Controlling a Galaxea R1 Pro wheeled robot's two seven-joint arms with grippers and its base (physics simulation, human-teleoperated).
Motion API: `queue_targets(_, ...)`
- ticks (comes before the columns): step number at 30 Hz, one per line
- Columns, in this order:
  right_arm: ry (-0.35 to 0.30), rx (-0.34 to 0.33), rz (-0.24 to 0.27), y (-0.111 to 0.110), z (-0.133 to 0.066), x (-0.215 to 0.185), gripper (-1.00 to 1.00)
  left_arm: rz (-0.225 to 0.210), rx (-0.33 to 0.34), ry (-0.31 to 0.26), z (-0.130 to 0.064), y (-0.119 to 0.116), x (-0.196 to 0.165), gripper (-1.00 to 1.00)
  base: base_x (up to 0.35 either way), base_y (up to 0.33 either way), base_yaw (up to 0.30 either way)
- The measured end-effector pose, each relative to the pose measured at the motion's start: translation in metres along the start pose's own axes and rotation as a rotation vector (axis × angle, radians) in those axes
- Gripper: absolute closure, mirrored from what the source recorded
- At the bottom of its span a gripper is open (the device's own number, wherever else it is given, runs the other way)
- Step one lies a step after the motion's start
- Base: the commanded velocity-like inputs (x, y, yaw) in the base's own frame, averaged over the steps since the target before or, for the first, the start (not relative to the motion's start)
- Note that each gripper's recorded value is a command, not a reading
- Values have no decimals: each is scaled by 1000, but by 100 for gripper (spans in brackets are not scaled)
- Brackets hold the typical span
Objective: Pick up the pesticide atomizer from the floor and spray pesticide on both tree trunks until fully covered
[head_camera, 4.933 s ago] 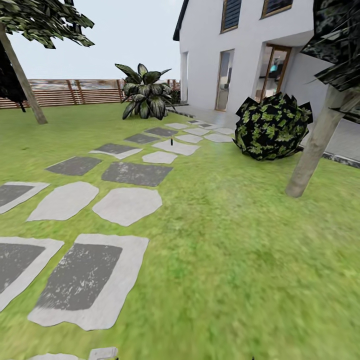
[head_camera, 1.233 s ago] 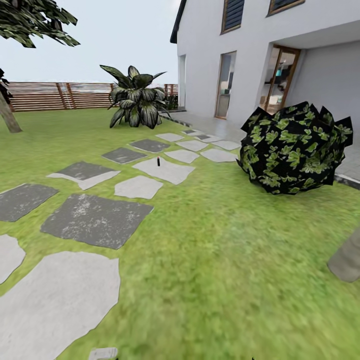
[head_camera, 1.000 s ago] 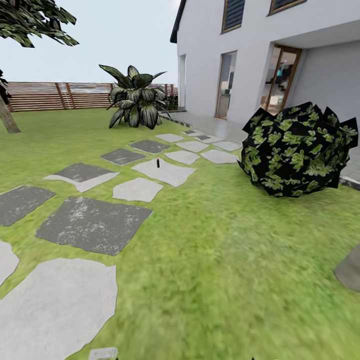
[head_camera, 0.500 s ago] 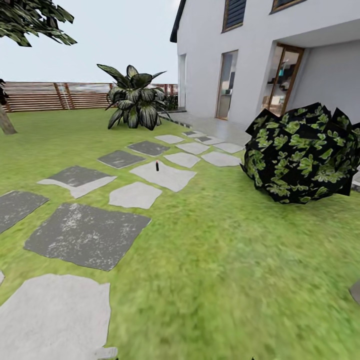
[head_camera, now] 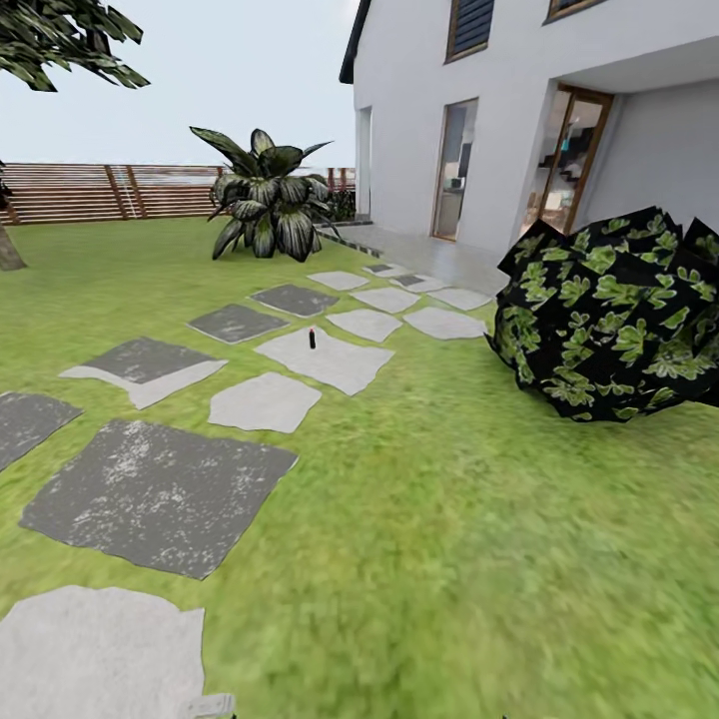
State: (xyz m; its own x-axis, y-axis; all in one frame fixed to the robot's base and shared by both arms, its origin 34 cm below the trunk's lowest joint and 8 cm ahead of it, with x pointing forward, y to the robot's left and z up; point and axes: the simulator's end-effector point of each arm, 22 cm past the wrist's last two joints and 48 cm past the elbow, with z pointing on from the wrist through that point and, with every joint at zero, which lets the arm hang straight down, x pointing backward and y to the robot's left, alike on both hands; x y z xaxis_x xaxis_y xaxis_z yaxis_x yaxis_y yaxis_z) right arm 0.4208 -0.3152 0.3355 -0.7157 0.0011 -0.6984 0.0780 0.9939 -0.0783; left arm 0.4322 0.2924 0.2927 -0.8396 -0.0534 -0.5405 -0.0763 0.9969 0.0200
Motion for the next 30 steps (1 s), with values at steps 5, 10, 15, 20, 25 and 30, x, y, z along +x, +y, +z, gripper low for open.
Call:
queue_targets(5, 0, 0, 1, 1, 0, 0, -100, 0, 0, 0, 0, 0, 0, -100, 341, 0, 0)
queue_targets(10, -2, 1, 3, 0, 0, -1, -100, 0, 0, 0, 0, 0, 0, -100, 341, 0, 0)
queue_targets(15, -3, 1, 3, 0, 0, -1, -100, 0, 0, 0, 0, 0, 0, -100, 341, 0, 0)
queue_targets(20, -3, 1, 3, 0, 0, -1, -100, 0, 0, 0, 0, 0, 0, -100, 341, 0, 0)
queue_targets(25, -3, 1, 3, 0, 0, -1, -100, 0, 1, 0, 0, 0, 0, -100, 341, 0, 0)
queue_targets(30, -3, 0, 3, 1, 0, -1, -100, 0, 0, 0, 0, 0, 0, -100, 341, 0, 0)
